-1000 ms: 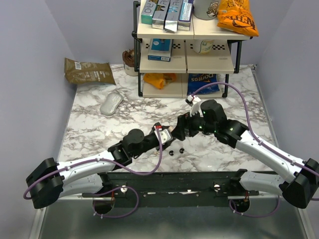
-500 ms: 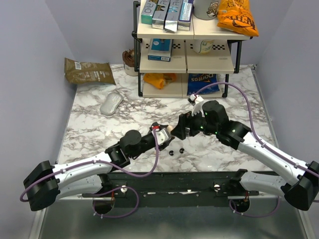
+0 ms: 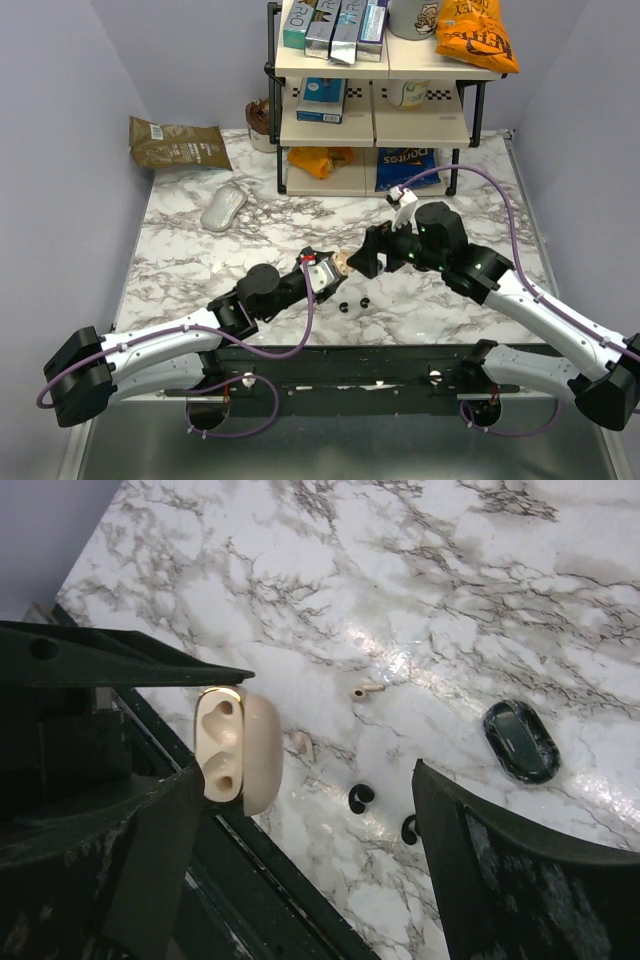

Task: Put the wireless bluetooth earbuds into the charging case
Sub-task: Open the charging case, then adjust the charging case.

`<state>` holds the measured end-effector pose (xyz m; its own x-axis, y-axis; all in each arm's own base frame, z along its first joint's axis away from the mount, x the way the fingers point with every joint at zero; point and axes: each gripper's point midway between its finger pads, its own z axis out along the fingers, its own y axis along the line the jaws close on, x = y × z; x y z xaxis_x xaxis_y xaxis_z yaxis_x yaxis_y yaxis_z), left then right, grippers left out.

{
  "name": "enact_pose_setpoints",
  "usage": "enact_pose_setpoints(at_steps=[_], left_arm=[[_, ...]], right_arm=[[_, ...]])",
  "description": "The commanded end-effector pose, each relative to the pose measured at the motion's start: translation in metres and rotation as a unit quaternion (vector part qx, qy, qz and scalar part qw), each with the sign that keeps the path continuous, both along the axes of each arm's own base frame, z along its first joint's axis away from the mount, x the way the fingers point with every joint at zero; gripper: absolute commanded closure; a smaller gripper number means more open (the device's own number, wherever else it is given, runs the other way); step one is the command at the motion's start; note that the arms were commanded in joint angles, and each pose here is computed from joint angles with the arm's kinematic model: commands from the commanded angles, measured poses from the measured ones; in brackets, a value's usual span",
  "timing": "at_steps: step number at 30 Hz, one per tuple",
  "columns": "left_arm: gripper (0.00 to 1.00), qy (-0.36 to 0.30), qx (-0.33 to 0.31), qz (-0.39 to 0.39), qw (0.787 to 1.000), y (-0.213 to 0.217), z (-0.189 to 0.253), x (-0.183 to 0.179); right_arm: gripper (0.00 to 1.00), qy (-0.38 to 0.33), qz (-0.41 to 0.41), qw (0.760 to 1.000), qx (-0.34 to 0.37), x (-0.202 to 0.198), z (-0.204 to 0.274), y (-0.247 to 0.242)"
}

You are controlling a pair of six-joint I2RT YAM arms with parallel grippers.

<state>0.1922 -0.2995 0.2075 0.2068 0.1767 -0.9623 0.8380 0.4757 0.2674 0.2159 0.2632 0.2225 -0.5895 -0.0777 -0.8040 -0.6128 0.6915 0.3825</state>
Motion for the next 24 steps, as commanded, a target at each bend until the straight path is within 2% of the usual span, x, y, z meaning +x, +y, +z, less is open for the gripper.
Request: enact_pose_setpoints(at_steps=[1,7,10,24], left_arm=[[1.0,-0.009,-0.011,0.013,1.0,0.003,0.005,0.003],[1.0,-0.006,-0.021,0.008,1.0,0.0,0.009,0.001],[1.0,-0.006,-0.026,0.006,1.0,0.0,0.012,0.0],[1.0,-0.007,-0.036,0.007,0.999,0.002,0.016,-0.003]], right_arm=[[0.11,-0.013,0.046,0.998,0.042,-0.011,0.022,0.013],[0.29,0.008,0.046,0.998,0.046,-0.008,0.013,0.021],[0.35,0.012,0.038,0.998,0.044,-0.006,0.01,0.022],[0.49,0.018,0.042,0.998,0.036,0.0,0.0,0.028]])
